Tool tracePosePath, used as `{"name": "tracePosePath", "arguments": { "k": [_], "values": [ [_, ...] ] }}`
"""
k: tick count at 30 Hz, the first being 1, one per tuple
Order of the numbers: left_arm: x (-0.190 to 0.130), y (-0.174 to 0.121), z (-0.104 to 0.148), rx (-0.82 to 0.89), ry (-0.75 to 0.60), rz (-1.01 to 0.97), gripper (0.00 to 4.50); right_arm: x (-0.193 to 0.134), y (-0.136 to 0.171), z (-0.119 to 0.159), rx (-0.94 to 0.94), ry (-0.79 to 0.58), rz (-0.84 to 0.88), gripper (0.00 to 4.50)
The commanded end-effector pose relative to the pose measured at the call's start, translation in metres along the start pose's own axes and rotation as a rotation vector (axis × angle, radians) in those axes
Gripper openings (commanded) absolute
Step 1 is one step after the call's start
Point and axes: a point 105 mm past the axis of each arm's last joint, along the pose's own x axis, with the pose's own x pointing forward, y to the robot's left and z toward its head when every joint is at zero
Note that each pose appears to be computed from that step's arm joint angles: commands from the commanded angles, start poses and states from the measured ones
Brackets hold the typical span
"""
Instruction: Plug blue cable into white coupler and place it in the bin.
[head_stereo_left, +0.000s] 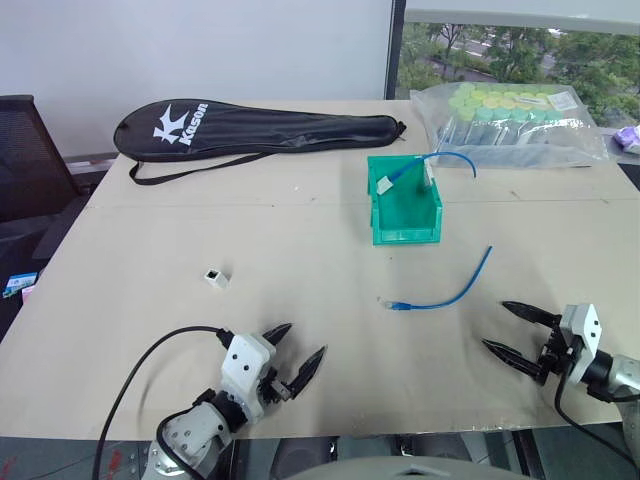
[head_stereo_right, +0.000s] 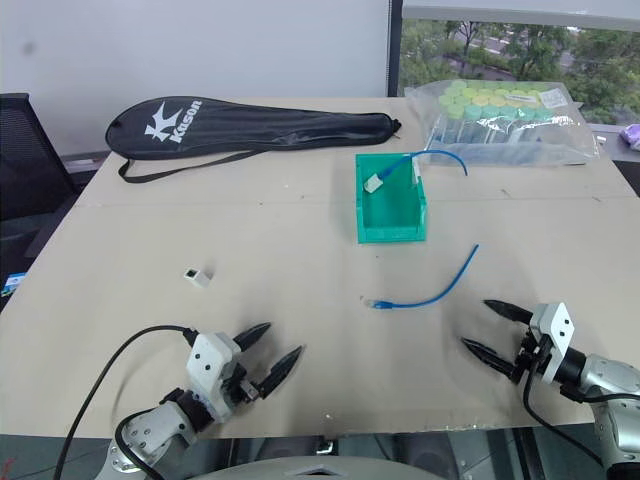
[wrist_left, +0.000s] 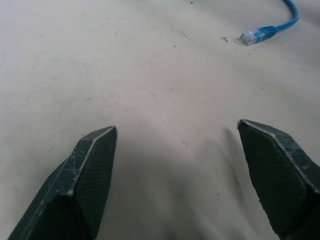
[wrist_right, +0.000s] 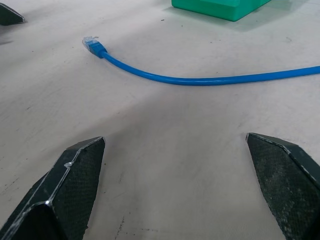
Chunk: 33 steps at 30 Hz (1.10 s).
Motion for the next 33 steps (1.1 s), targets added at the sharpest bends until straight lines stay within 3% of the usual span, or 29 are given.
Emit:
{"name": "tracePosePath", "arguments": {
  "k": [1, 20, 25, 33],
  "values": [
    [-0.006, 0.006, -0.011, -0.007, 0.050, 0.005, 3.95, -0.008, -0.001, -0.002, -0.001, 0.017, -0.017, 4.45],
    [-0.005, 0.010, -0.002, 0.042, 0.026, -0.100, 3.95, -0.005, 0.007, -0.001, -0.005, -0.003, -0.004, 4.45],
    [0.022, -0.001, 0.026, 0.151, -0.021, -0.273, 3.95, 0.000, 0.025, 0.016, -0.016, -0.062, 0.082, 4.45],
    [0.080, -0.018, 0.055, 0.339, 0.034, -0.553, 3.95, 0.009, 0.048, 0.041, -0.052, -0.109, 0.176, 4.45]
  ]
}}
